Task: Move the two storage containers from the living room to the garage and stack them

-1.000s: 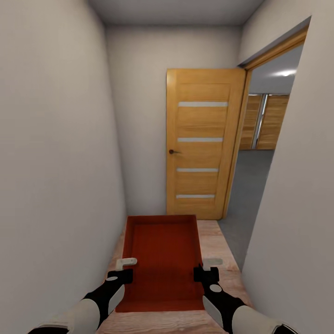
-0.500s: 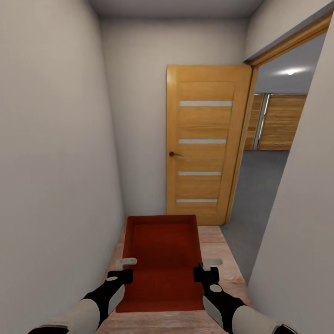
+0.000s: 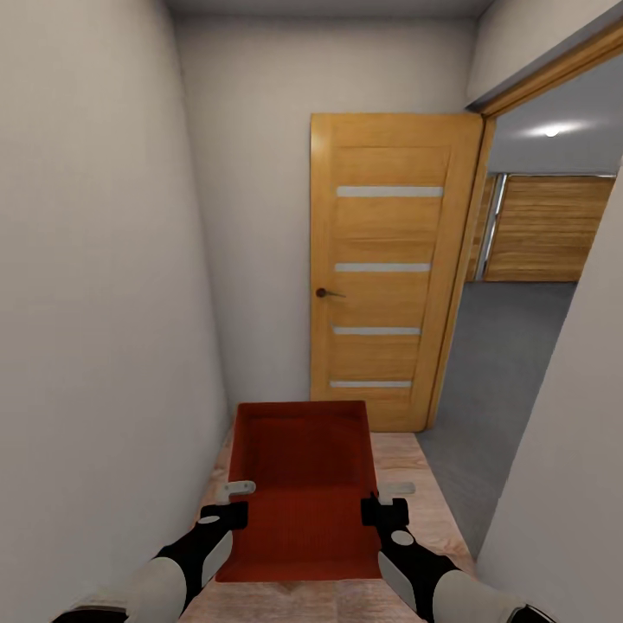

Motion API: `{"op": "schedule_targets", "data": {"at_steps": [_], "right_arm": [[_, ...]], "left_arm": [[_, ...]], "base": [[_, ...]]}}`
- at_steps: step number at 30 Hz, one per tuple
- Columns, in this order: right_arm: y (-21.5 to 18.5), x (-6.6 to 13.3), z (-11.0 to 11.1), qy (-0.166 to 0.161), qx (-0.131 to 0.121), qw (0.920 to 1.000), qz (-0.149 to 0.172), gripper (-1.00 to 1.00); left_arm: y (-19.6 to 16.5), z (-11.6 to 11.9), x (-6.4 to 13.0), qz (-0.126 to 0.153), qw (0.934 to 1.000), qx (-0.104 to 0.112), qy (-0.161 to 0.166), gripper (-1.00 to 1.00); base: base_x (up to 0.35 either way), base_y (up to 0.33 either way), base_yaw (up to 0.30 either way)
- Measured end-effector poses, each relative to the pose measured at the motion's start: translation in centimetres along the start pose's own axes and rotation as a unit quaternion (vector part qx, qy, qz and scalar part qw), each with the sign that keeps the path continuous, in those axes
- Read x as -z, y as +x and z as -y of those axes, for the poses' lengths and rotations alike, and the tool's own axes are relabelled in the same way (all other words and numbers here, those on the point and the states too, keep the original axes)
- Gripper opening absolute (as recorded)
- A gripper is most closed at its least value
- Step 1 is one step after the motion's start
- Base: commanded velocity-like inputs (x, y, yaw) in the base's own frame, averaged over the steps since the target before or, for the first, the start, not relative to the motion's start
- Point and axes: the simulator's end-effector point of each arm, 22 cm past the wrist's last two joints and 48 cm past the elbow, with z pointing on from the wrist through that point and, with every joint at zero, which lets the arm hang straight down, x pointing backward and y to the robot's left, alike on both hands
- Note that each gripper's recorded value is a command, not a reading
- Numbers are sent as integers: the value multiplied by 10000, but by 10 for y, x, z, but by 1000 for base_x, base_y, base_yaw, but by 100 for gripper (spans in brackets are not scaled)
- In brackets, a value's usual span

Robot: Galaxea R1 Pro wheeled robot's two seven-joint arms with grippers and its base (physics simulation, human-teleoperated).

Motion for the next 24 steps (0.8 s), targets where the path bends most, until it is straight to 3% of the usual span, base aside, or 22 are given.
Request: {"op": "schedule_targets", "data": {"at_steps": [6, 13, 24], "right_arm": [[0, 0, 0, 2, -6, 10000, 8, -100], [-5, 0, 1, 19, -21, 9999, 113, -100], [-10, 0, 1, 27, 24, 9998, 217, -100]], "left_arm": [[-1, 0, 0, 7, 10000, -4, 2, -100], [-6, 1, 0, 105, 9999, 0, 11, -100], [-8, 1, 0, 199, 9998, 52, 12, -100]], "base": [[325, 0, -24], [304, 0, -211], [37, 0, -273]]}}
